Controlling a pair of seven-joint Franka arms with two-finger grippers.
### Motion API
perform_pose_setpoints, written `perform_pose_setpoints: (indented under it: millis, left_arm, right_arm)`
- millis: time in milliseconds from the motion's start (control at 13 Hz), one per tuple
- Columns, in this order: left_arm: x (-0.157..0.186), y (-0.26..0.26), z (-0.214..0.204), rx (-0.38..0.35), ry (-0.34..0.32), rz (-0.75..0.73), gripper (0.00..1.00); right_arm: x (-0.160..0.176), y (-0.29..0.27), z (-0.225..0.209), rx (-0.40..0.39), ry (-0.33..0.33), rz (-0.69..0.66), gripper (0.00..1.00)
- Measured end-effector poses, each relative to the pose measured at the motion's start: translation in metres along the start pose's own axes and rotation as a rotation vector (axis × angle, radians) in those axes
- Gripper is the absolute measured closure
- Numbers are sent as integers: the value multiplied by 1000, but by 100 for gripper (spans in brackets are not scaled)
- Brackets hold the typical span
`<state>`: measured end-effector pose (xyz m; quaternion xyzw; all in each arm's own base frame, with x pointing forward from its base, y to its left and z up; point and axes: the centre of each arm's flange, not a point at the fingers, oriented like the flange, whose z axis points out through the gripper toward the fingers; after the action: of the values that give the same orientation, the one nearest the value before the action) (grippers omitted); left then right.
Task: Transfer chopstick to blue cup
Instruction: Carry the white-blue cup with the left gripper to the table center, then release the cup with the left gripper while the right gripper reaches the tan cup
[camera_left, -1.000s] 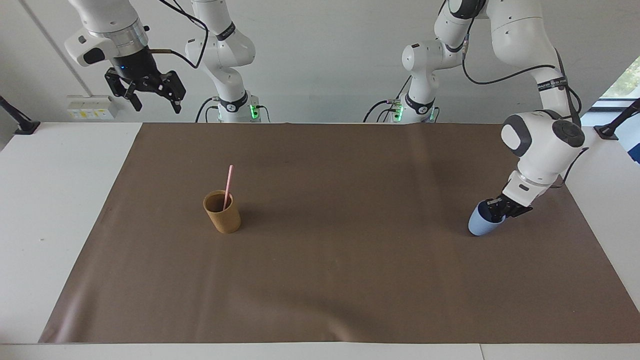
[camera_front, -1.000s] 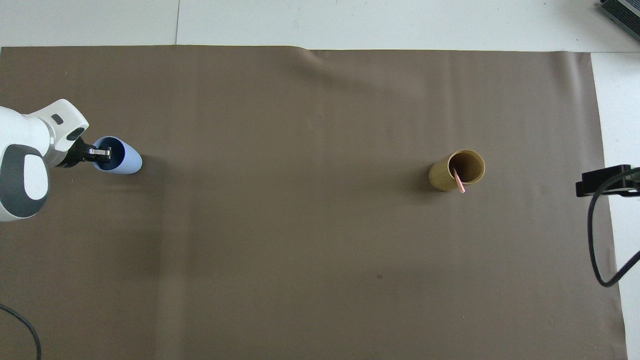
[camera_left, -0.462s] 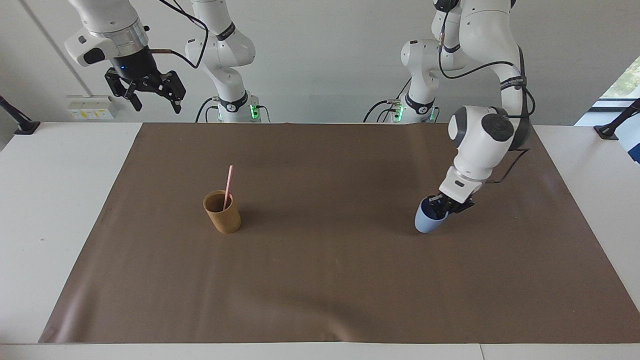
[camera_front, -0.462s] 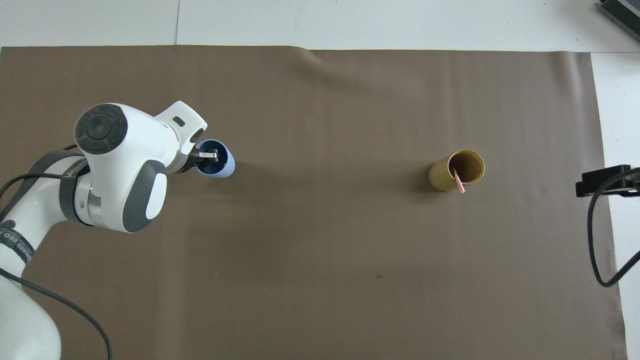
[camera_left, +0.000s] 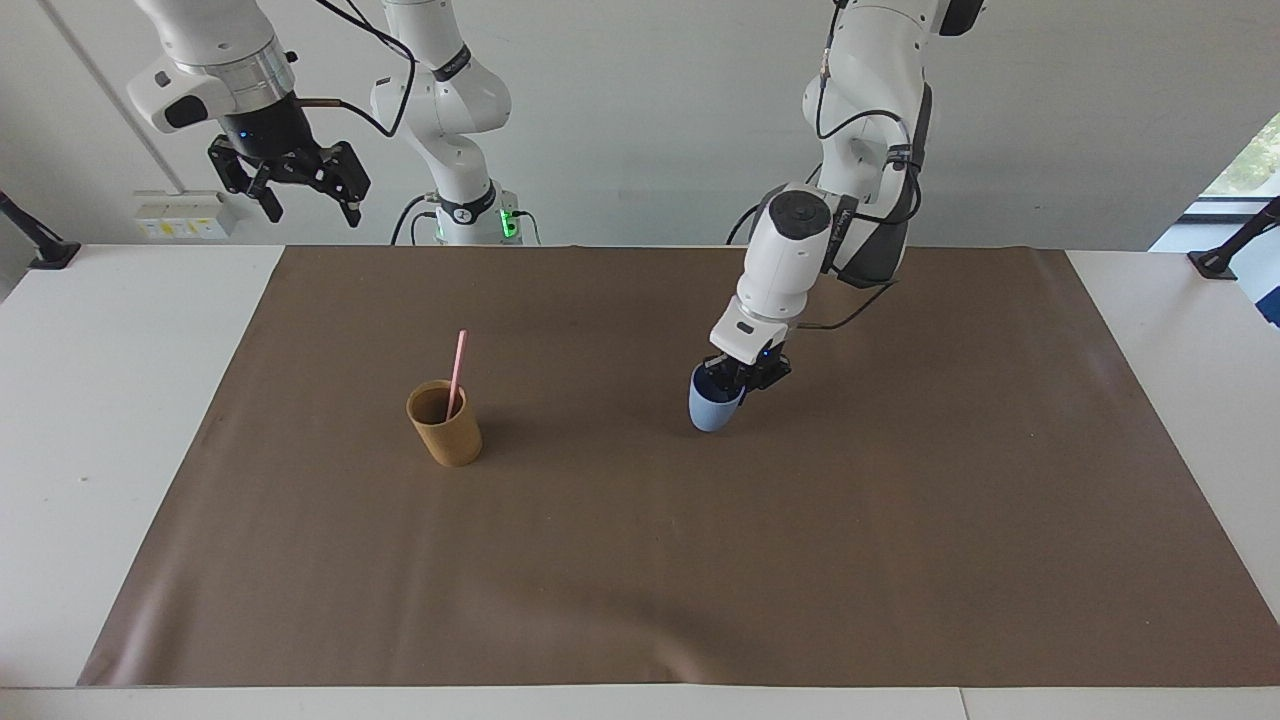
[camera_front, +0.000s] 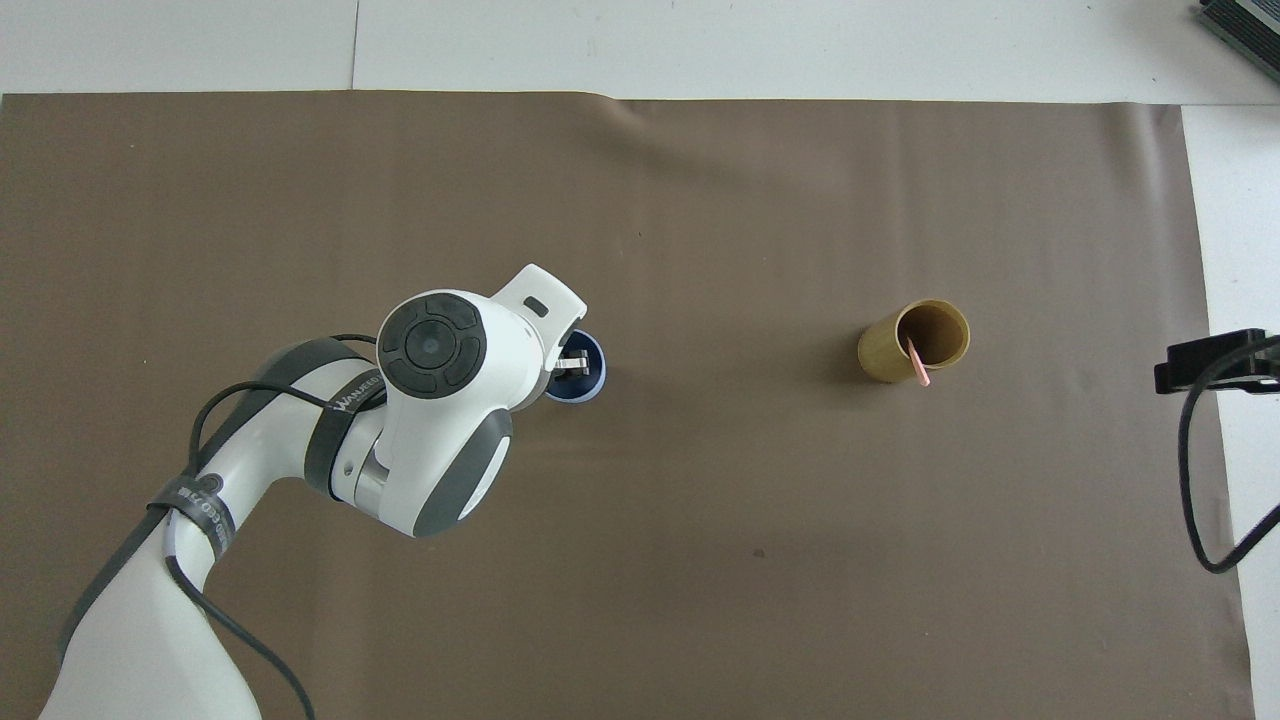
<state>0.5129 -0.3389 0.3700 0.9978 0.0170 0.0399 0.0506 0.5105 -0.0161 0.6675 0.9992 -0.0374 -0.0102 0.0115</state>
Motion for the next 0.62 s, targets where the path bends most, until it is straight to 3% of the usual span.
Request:
perform_pose_setpoints:
  millis: [308, 385, 615]
  left_arm:
    - [-21, 26, 15, 6, -22, 40, 95]
    - [-22, 28, 17, 6, -22, 44, 87]
    - [-13, 27, -2, -16, 16, 34, 41]
  right_arm:
    - [0, 0, 0, 0, -1, 0, 0]
    - [0, 0, 0, 0, -1, 0, 0]
    - [0, -1, 2, 2, -5, -2, 0]
